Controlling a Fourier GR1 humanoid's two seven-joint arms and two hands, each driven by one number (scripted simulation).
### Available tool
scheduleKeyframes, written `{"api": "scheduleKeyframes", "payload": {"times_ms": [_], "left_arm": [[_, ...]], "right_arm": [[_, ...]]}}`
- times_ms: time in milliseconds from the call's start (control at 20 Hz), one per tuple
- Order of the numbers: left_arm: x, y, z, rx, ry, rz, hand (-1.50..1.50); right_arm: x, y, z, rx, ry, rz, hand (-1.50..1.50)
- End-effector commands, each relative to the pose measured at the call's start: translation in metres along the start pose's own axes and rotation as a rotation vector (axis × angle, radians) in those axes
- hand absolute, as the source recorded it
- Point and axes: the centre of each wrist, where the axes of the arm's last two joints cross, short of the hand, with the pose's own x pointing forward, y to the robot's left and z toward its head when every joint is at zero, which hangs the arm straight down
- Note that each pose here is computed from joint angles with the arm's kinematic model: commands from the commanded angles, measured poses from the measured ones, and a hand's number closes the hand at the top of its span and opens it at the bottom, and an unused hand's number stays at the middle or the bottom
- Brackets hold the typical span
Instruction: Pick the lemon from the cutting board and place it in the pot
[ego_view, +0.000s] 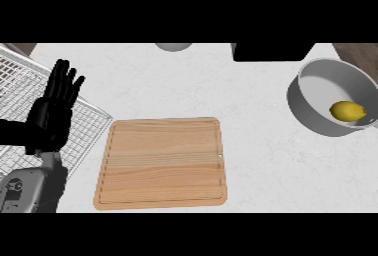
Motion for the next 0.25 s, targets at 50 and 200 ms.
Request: {"api": "scheduleKeyframes", "payload": {"times_ms": [50, 200], "left_arm": [[0.012, -0.017, 0.001, -0.006, -0.011, 0.006, 0.0], [0.007, 0.025, -0.007, -0.004, -0.007, -0.006, 0.0]], "right_arm": [[-0.004, -0.049, 0.006, -0.014, -0.016, -0.018, -1.5], [-0.031, -0.065, 0.004, -0.025, 0.005, 0.007, -1.5]]}}
